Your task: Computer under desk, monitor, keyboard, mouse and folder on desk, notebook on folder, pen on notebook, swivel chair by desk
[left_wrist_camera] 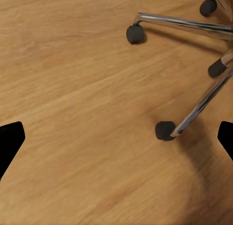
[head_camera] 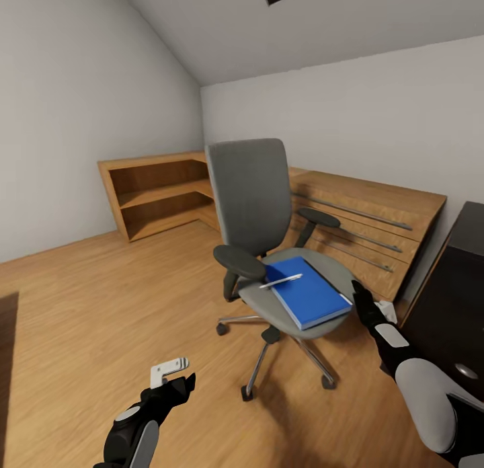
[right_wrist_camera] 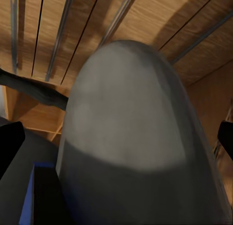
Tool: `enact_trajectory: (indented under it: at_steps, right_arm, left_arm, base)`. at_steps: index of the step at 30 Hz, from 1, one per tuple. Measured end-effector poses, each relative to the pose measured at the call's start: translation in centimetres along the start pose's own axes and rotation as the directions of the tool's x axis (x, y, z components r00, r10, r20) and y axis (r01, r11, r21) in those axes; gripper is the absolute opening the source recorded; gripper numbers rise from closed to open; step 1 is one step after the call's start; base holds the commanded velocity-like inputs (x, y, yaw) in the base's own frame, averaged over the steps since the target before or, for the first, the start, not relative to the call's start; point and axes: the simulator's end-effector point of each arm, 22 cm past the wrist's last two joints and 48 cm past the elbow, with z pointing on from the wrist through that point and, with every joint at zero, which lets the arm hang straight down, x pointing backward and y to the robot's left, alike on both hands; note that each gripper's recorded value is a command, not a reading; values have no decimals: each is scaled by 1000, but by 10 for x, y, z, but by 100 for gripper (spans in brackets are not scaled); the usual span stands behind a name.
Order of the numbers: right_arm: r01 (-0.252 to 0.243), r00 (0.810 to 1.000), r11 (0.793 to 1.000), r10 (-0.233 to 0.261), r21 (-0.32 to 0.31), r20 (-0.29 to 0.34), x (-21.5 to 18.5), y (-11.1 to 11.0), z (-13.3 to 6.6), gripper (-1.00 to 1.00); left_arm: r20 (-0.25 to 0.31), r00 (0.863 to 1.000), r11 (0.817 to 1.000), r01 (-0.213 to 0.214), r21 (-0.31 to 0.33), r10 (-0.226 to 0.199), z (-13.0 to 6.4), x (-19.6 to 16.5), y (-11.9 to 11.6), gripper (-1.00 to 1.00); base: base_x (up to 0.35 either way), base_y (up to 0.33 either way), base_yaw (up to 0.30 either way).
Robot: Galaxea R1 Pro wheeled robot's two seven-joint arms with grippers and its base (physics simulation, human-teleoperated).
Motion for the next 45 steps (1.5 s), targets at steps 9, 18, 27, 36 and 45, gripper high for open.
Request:
enact_trajectory:
  at_steps: [9,18,27,36,45]
  right_arm:
    - [1,1000,1000,-1,0,0,0,0,0,100]
    - [1,1000,1000,-1,0,1,0,0,0,100]
    - [-2,1000,1000,2,-1,4,-1,1,0,100]
    - [1,1000,1000,-1,0,1,0,0,0,100]
    - [2,1000,1000,-2,-1,0,0,0,0,100]
  left_arm:
    - [0,1000,1000,0,0,0,0,0,0,100]
    - [0,1000,1000,0,0,0,0,0,0,100]
    - [1,1000,1000,0,0,0,0,0,0,100]
    - [-2,1000,1000,0,0,0,0,1,0,100]
    - [-1,1000,1000,0,0,0,0,1,0,100]
  base:
    - [58,1,0]
    - [129,0,0]
    - [163,0,0]
    - [105,1,0]
    - [149,104,0]
